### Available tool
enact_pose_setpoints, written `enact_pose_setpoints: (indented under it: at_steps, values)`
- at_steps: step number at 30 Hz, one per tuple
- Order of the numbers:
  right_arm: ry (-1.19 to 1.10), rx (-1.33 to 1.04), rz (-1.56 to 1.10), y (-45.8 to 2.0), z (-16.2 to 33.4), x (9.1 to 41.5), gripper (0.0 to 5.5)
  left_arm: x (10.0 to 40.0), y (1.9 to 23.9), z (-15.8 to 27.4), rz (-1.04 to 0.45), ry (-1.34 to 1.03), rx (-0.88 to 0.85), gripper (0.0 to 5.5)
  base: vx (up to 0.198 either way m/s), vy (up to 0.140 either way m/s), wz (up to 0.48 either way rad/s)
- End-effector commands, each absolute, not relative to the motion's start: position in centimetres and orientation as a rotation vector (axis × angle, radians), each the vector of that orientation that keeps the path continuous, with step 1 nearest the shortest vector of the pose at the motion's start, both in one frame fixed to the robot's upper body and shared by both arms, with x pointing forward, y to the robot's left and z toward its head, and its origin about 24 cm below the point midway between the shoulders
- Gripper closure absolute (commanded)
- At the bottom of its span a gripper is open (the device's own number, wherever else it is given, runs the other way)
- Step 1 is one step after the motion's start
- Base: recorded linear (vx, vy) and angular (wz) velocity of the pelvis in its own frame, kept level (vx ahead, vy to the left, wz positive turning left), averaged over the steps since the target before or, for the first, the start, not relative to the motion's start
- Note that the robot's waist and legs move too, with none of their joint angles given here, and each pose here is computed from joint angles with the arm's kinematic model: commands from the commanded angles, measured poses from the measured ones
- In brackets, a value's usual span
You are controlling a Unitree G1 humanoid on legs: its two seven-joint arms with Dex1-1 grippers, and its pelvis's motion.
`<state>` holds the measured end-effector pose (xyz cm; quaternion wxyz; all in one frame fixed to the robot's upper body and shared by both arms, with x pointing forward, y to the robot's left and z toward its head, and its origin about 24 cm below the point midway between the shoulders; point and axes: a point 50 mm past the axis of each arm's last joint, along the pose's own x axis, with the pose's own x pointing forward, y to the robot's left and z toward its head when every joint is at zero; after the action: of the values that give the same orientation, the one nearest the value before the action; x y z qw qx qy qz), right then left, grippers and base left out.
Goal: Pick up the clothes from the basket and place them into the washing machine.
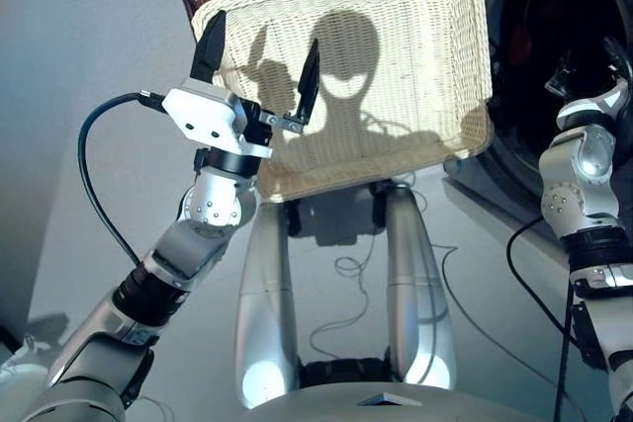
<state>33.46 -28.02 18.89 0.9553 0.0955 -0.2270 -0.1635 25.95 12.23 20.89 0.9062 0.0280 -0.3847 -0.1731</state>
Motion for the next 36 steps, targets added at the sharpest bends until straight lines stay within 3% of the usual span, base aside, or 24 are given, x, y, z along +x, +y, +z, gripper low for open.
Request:
enact_pose_setpoints:
  at_steps: [1, 7, 14, 16, 18, 23, 27, 33, 36]
  values:
    - [-0.482, -0.137, 0.380, -18.1, 17.1, 30.7, 0.00, 24.3, 12.3, 21.8, -0.431, -0.883, 0.102, 0.00, 0.000, 0.000, 0.000]
    - [-0.171, -0.166, 0.558, -17.5, 11.5, 30.6, 0.00, 24.9, 11.9, 20.5, -0.499, -0.807, 0.119, 0.00, 0.000, 0.000, 0.000]
    - [0.121, -0.278, 0.540, -19.2, 5.8, 30.3, 0.00, 25.0, 11.6, 20.5, -0.537, -0.815, 0.149, 0.00, 0.001, 0.002, 0.028]
    - [0.104, -0.398, 0.466, -19.6, 5.9, 31.3, 0.00, 25.0, 11.6, 20.5, -0.532, -0.812, 0.155, 0.00, 0.000, 0.000, 0.000]
    - [0.104, -0.305, 0.393, -19.0, 5.8, 32.5, 0.00, 25.0, 11.3, 20.6, -0.527, -0.817, 0.135, 0.00, 0.000, 0.000, 0.000]
    - [0.051, -0.395, 0.256, -18.0, 8.1, 36.4, 0.00, 25.1, 10.9, 20.7, -0.520, -0.803, 0.084, 0.00, 0.000, 0.000, 0.000]
    - [0.039, -0.437, 0.242, -17.4, 9.0, 37.4, 0.00, 25.1, 10.6, 21.0, -0.520, -0.809, 0.060, 0.00, 0.000, 0.000, 0.000]
    - [0.010, -0.367, 0.304, -16.5, 8.5, 36.2, 0.00, 25.4, 10.8, 20.0, -0.508, -0.757, 0.027, 0.00, 0.000, 0.000, 0.000]
    - [-0.016, -0.160, 0.323, -16.2, 7.0, 34.0, 0.00, 26.5, 11.3, 16.6, -0.470, -0.567, -0.130, 0.00, 0.061, -0.022, 0.009]
